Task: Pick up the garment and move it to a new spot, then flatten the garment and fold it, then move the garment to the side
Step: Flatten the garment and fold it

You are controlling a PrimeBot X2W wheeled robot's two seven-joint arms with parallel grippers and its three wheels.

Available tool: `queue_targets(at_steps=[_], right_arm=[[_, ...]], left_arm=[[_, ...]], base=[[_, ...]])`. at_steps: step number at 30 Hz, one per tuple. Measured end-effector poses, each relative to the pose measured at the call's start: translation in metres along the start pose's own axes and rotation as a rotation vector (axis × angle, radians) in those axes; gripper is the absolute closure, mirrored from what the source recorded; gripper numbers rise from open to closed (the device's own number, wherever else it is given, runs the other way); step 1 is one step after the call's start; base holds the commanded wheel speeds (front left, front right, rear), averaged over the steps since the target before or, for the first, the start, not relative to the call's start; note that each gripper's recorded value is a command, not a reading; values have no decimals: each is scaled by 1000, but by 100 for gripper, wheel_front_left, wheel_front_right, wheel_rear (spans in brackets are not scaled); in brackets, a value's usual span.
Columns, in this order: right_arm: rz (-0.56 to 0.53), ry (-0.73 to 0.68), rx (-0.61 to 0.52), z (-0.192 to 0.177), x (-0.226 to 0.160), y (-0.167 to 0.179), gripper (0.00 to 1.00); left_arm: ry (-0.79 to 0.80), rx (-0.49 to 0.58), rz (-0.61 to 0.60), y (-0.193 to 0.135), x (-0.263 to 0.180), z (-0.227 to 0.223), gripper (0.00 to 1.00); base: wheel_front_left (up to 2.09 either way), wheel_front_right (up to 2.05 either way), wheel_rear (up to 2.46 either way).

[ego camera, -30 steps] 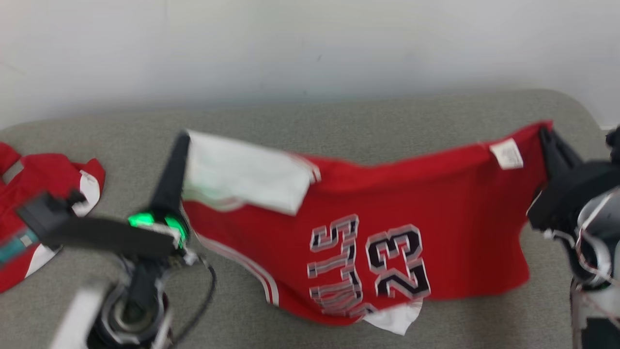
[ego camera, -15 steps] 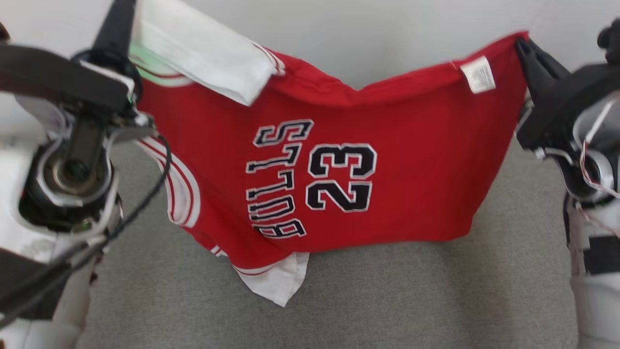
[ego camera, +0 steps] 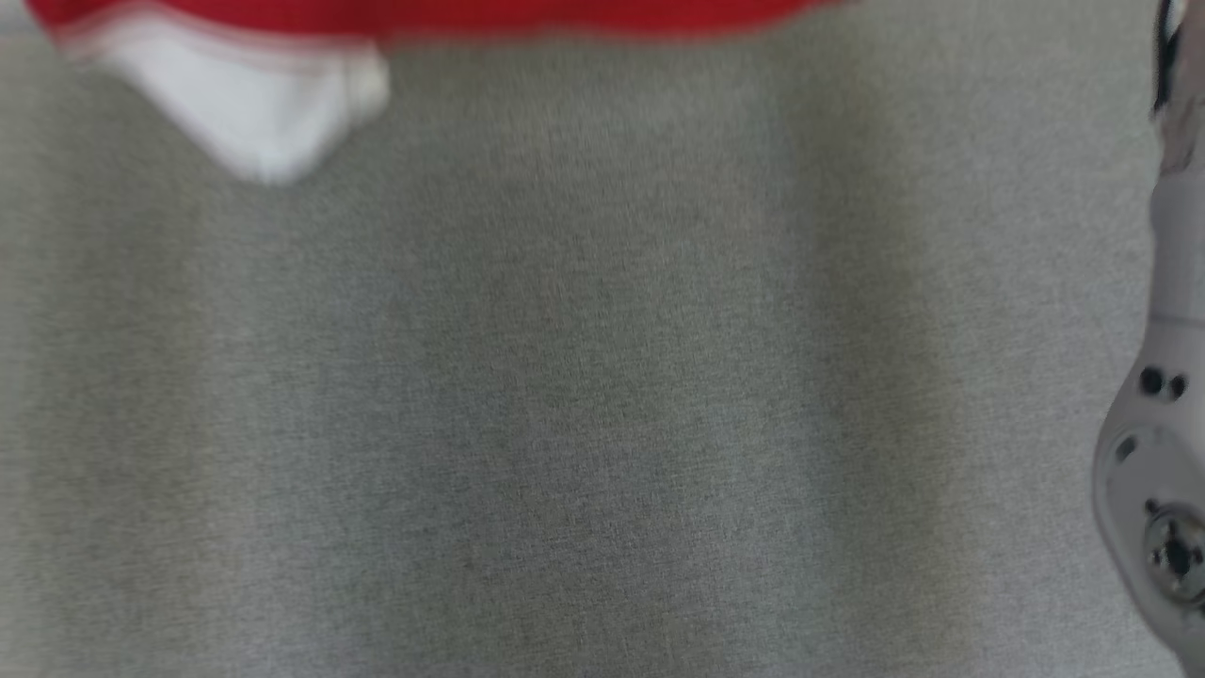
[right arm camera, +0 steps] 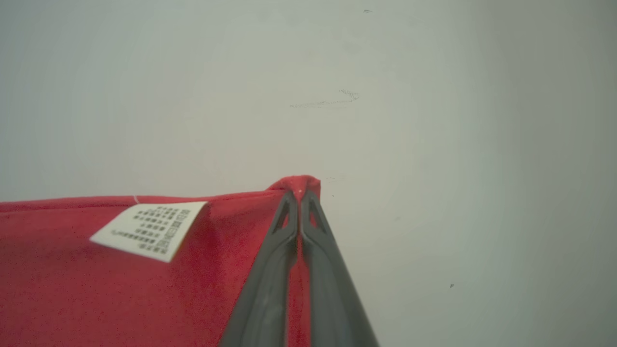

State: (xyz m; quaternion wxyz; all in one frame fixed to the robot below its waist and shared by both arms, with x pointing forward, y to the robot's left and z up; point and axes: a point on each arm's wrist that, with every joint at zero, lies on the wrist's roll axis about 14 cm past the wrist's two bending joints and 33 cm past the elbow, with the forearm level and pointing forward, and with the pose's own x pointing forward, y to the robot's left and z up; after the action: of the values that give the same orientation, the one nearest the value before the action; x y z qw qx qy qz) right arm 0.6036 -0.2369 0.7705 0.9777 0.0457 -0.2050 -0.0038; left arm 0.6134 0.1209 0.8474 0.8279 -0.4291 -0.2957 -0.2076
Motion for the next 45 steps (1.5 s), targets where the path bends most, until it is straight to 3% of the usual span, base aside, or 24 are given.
queue_targets(at_steps=[4, 7, 11, 13, 17, 26, 30, 34, 38, 45], right_arm=[[-9, -96, -115, -6, 22, -9, 100], [-10, -67, -202, -38, 25, -23, 100], [48, 127, -295, -124, 2, -29, 100], [82, 308, -258, -192, -38, -27, 100], [95, 442, -194, -230, -87, -27, 100], [34, 598, -79, -233, -171, -45, 100], [-37, 665, -74, -228, -206, -68, 100], [-35, 691, -47, -224, -239, -59, 100], [-39, 686, -32, -213, -263, -55, 100], [-84, 731, -12, -210, -314, -60, 100]], left_arm=[[-93, -78, -104, 1, 16, -3, 100], [-77, -112, -91, 32, 8, -27, 100], [96, -95, 54, 100, -47, -93, 100], [204, -103, 177, 138, -103, -126, 100], [255, -179, 329, 158, -173, -138, 100], [276, -271, 564, 141, -307, -103, 100], [313, -251, 581, 116, -345, -95, 100], [333, -252, 631, 96, -385, -88, 100], [423, -385, 737, 73, -434, -101, 100], [487, -425, 789, 55, -464, -88, 100]], base=[[0, 0, 0], [0, 0, 0], [0, 0, 0], [0, 0, 0], [0, 0, 0], [0, 0, 0], [0, 0, 0], [0, 0, 0], [0, 0, 0], [0, 0, 0]])
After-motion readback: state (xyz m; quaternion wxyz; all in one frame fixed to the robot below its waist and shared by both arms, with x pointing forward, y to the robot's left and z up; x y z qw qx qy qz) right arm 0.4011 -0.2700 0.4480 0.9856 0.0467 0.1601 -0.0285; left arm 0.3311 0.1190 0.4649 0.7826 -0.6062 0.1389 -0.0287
